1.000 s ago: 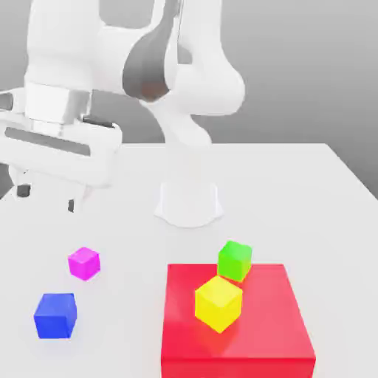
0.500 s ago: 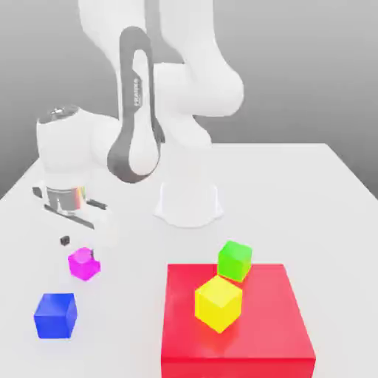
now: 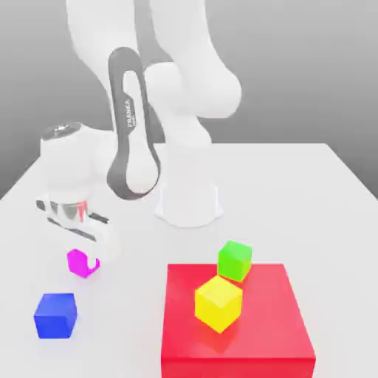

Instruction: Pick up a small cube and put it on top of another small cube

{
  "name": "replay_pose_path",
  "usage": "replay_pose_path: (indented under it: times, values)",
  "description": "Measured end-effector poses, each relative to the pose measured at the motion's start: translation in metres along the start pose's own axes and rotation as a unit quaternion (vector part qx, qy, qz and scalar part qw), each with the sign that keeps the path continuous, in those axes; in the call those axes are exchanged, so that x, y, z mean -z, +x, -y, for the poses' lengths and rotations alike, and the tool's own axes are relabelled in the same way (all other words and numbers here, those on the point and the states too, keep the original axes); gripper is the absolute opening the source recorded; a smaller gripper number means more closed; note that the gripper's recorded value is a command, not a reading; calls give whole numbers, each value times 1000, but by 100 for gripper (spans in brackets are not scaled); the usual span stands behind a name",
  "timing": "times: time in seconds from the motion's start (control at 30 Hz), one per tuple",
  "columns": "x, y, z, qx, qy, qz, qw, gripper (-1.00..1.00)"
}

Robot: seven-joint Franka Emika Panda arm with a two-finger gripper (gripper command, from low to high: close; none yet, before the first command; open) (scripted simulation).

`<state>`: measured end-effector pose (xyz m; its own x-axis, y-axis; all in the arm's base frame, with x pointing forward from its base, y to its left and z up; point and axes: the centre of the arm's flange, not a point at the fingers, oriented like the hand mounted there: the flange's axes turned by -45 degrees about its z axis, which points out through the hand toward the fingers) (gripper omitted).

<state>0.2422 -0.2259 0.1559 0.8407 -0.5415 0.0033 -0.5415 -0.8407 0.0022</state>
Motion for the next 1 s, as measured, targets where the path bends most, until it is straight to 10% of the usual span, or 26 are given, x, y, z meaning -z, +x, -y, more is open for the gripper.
replay_pose_path:
  times: [1.0]
  values:
    - [34,129,71,-301,1,1,954,-100]
